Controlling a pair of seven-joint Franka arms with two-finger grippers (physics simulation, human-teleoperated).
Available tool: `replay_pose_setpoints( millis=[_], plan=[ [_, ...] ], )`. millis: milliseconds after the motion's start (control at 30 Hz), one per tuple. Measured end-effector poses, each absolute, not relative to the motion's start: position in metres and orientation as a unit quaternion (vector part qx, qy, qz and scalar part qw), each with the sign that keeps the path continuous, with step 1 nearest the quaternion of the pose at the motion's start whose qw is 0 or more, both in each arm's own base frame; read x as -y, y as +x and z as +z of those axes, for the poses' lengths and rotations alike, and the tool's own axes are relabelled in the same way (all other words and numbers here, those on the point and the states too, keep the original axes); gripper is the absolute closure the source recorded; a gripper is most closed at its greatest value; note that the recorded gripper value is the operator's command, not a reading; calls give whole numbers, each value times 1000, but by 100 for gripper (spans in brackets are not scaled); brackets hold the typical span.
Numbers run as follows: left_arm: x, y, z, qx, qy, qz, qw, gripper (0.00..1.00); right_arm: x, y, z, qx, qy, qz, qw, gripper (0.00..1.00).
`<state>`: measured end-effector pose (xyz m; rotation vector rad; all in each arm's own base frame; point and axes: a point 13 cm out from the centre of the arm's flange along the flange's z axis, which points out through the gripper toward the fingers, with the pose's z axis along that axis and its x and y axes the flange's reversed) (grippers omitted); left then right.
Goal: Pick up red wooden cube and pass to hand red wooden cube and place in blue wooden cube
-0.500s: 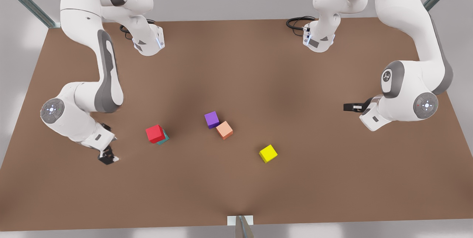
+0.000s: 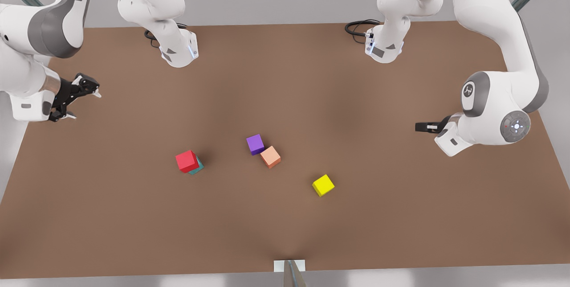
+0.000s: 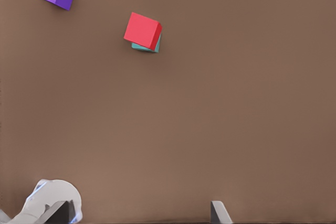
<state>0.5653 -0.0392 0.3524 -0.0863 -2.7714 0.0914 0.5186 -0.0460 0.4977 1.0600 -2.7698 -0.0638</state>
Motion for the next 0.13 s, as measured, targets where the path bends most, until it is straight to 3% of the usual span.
replay_pose_setpoints(
  millis=[133],
  plan=[
    [39,563,351,981,-30,33,188,0,40,514,494,954,281,-12,101,0]
  ],
)
